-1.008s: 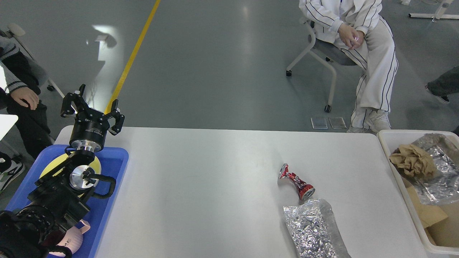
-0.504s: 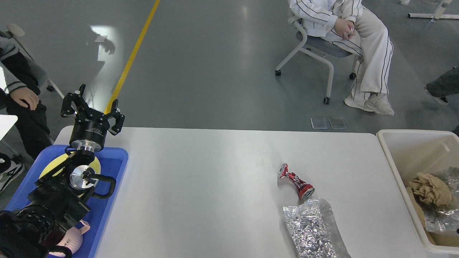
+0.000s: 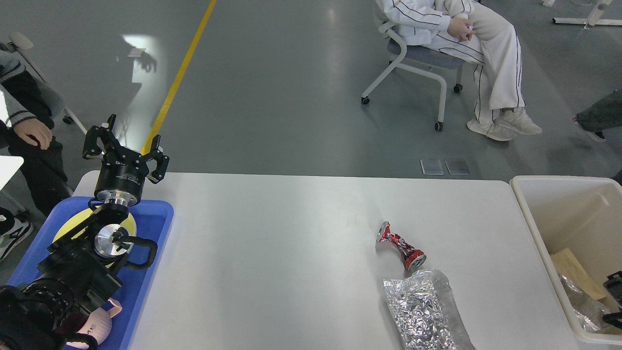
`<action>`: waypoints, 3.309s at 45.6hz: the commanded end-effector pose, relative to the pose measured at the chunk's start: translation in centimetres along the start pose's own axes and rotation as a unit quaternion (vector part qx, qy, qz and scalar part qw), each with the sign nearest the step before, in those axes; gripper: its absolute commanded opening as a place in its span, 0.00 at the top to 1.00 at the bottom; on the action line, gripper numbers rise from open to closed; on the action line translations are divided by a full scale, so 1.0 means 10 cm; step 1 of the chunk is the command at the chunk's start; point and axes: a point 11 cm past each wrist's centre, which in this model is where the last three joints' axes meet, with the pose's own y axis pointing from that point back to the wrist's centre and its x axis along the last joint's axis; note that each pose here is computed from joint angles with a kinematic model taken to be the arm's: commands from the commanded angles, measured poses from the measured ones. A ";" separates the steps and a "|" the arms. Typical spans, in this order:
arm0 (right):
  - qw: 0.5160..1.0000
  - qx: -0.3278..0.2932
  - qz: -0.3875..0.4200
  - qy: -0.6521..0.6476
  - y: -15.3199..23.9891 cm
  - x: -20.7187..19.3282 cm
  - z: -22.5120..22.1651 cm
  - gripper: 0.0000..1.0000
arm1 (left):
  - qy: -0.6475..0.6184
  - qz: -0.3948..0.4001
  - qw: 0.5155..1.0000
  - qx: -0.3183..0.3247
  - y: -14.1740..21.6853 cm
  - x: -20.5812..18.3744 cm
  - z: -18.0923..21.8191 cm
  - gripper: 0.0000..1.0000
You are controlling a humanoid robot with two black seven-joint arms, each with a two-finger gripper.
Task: Tidy desktop
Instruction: 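Move the right gripper from the bin down toward the red can, then close the right gripper on the red crushed can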
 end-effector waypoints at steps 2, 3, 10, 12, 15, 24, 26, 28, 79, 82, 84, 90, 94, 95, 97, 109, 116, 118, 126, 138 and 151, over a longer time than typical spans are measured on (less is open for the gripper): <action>1.000 0.017 0.005 -0.008 0.07 0.07 -0.20 0.00 | 0.000 0.000 1.000 0.000 0.00 0.00 0.00 0.03; 1.000 0.020 0.005 -0.010 0.08 0.08 -0.24 0.00 | 0.000 0.000 1.000 0.000 0.00 0.00 0.00 0.03; 0.999 0.040 0.012 -0.021 0.18 0.24 -0.48 0.00 | 0.000 0.000 1.000 0.000 0.00 0.00 0.00 0.03; 0.998 0.050 0.010 -0.024 0.22 0.30 -0.58 0.00 | 0.000 0.000 1.000 0.000 0.00 0.00 0.00 0.03; 0.998 0.067 0.003 -0.021 0.31 0.39 -0.76 0.00 | 0.000 0.000 1.000 -0.001 0.00 0.00 0.00 0.03; 0.989 0.141 -0.036 0.000 0.79 0.92 -1.41 0.00 | 0.000 0.000 1.000 0.000 0.00 0.00 0.00 0.03; 0.986 0.159 -0.047 0.005 0.92 1.00 -1.56 0.00 | 0.000 0.000 1.000 0.000 0.00 0.00 0.00 0.03; 0.982 0.178 -0.062 0.014 1.07 1.04 -1.72 0.00 | 0.000 0.000 1.000 0.000 0.00 0.00 0.00 0.03; 0.848 0.217 -0.323 0.359 2.75 -0.83 -1.57 0.00 | 0.000 0.001 1.000 0.000 0.01 0.01 0.00 0.03; 0.849 0.218 -0.334 0.347 2.68 -0.96 -1.56 0.00 | 0.000 0.001 1.000 0.000 0.01 0.01 0.00 0.03; 0.850 0.219 -0.338 0.340 2.65 -1.03 -1.56 0.00 | 0.000 0.001 1.000 0.000 0.01 0.01 0.00 0.03; 0.839 0.242 -0.349 0.340 2.77 -1.23 -1.66 0.00 | 0.000 0.001 1.000 0.000 0.01 0.01 0.00 0.03; 0.830 0.264 -0.329 0.365 2.89 -1.33 -1.77 0.00 | 0.001 -0.001 1.000 0.000 0.01 0.00 0.00 0.03; 0.826 0.273 -0.323 0.373 2.92 -1.37 -1.80 0.00 | 0.001 -0.001 1.000 0.000 0.01 0.00 0.00 0.03; 0.814 0.292 -0.306 0.398 2.96 -1.45 -1.84 0.00 | 0.001 -0.001 1.000 0.000 0.01 0.00 0.00 0.03; 0.753 0.369 -0.147 0.524 2.93 -1.62 -2.25 0.00 | 0.001 -0.001 1.000 0.000 0.01 0.00 0.00 0.03; 0.762 0.355 -0.159 0.518 2.87 -1.70 -2.22 0.00 | 0.001 -0.001 1.000 0.000 0.01 0.00 0.00 0.03; 0.775 0.345 -0.168 0.502 2.80 -1.69 -2.20 0.00 | 0.001 -0.001 1.000 0.000 0.01 0.00 0.00 0.03; 0.796 0.314 -0.193 0.481 2.61 -1.63 -2.10 0.00 | 0.001 -0.001 1.000 0.000 0.01 0.00 0.00 0.03; 0.808 0.307 -0.221 0.451 2.51 -1.82 -2.03 0.00 | 0.001 -0.001 1.000 0.000 0.01 0.00 0.00 0.03; 0.833 0.301 -0.251 0.392 2.47 -1.91 -2.06 0.03 | 0.001 -0.001 1.000 0.000 0.01 0.00 0.00 0.03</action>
